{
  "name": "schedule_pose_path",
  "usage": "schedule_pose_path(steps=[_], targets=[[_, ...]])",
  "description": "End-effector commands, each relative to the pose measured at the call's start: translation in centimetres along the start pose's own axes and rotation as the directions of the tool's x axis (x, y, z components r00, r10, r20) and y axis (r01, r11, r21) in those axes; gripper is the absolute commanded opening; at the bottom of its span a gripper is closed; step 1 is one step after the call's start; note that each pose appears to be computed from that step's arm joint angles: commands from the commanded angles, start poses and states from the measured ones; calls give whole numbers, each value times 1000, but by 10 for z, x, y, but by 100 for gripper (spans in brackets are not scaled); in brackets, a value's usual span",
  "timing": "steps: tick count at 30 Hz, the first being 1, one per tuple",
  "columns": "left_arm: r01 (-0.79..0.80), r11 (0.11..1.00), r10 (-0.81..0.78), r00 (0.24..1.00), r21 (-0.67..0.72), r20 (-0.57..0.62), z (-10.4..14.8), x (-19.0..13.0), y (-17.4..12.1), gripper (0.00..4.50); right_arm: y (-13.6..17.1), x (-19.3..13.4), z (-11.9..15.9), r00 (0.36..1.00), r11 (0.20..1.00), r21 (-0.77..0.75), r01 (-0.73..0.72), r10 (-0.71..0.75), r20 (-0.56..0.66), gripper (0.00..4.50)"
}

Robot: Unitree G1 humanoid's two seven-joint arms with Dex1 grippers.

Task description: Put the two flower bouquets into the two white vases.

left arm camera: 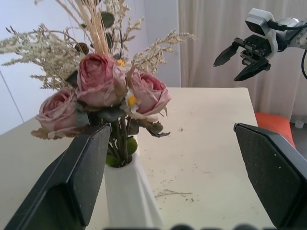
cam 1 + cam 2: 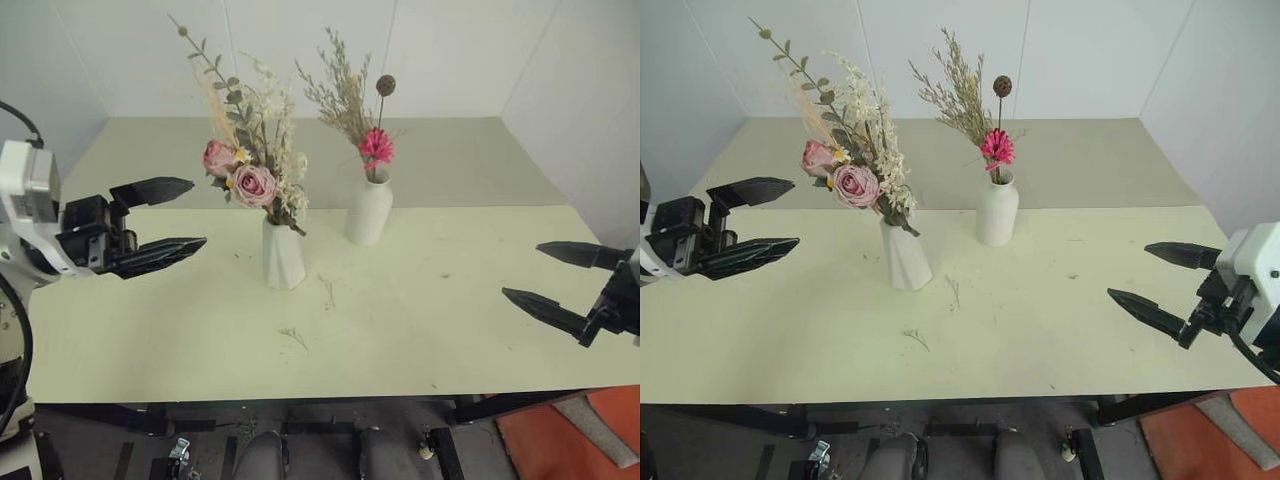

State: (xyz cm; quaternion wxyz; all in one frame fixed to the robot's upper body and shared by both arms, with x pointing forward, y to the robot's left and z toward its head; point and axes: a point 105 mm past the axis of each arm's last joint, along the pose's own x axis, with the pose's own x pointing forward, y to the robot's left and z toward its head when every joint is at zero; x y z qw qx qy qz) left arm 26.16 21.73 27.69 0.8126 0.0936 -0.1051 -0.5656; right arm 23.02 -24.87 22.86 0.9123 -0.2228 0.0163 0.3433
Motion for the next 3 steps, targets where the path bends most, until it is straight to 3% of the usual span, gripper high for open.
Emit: schedule_pose_path(steps=[1, 3], targets=[[34, 998, -33, 999, 52, -19, 14, -3, 0, 447, 3, -1, 14, 998, 999, -49, 4, -1, 58, 450], [28, 998, -26, 999, 58, -31, 15, -4, 3, 447, 2, -2, 15, 998, 999, -48, 10, -7, 66, 450]])
